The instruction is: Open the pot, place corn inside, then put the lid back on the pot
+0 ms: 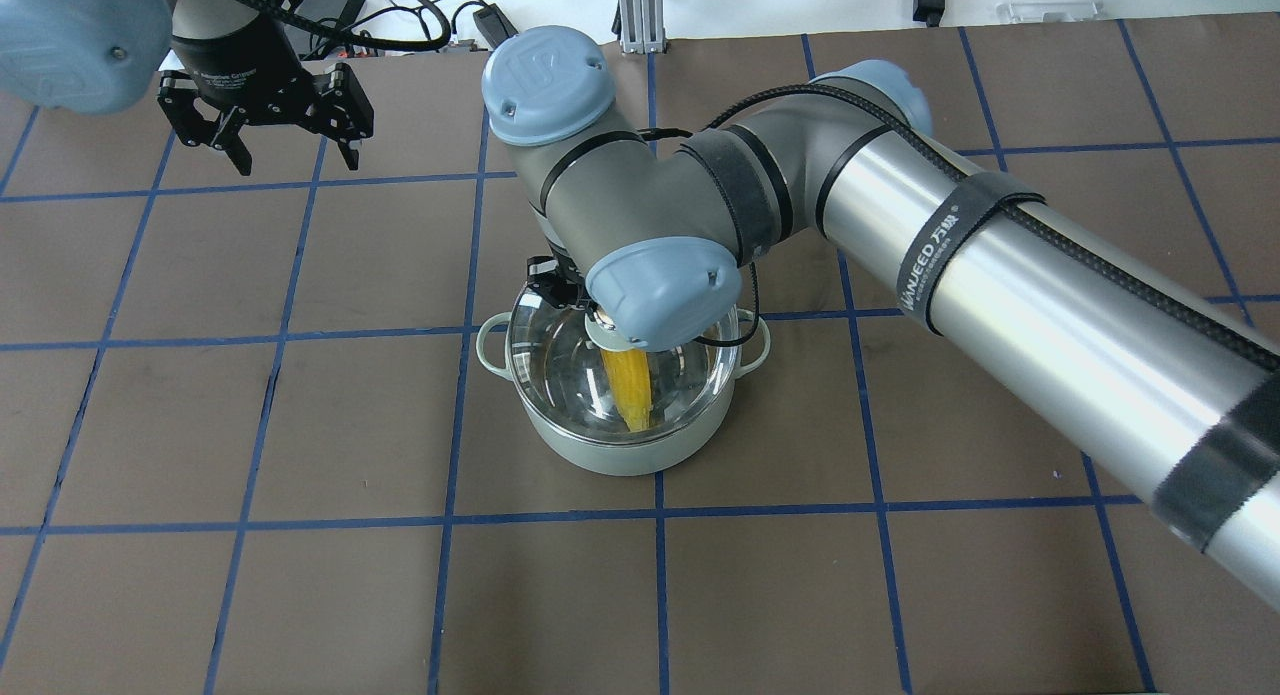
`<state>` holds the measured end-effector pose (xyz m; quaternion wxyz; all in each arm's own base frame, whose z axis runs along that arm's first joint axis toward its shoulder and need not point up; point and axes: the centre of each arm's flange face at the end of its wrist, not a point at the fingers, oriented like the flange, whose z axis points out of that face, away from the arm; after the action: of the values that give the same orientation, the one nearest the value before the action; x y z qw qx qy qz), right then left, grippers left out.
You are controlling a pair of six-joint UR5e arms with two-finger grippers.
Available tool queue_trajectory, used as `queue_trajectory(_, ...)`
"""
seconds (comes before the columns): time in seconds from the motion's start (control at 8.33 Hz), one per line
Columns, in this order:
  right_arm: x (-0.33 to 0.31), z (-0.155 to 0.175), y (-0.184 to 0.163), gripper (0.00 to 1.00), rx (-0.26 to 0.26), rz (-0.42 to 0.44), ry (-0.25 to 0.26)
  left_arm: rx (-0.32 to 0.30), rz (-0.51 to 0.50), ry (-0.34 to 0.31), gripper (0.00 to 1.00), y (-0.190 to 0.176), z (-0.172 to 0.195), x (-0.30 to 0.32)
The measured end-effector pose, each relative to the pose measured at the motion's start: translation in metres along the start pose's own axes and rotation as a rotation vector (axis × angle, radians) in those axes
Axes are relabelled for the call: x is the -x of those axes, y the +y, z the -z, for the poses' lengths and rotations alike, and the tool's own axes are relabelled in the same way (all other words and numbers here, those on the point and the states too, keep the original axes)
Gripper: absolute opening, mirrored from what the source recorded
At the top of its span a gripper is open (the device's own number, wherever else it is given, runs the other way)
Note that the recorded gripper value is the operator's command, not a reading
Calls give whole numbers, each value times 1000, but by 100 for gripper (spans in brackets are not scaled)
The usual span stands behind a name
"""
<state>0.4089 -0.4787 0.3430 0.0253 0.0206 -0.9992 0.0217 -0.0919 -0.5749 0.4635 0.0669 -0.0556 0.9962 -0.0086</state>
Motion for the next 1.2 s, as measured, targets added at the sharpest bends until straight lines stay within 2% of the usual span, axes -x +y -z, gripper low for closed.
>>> queue_trajectory(0.36, 0, -1, 0, 16, 4, 4, -1, 0, -1, 0, 100, 0, 0, -1)
queue_trajectory(0.48, 0, -1, 0, 28, 5, 6, -2, 0, -2, 0, 100, 0, 0, -2)
queue_trajectory(0.6, 0, -1, 0, 66, 4, 6, -1, 0, -2, 0, 100, 1, 0, -2)
queue_trajectory(0.72, 0, -1, 0, 96, 3, 6, 1, 0, -3, 0, 100, 1, 0, -2)
queue_trajectory(0.84, 0, -1, 0, 100, 2, 6, 2, 0, -3, 0, 100, 1, 0, -2)
queue_trajectory(1.08, 0, -2, 0, 100, 4, 6, 3, 1, -3, 1, 100, 1, -1, -2)
queue_trajectory(1.2, 0, -2, 0, 86, 3, 6, 4, 2, -4, 1, 100, 1, -1, -2)
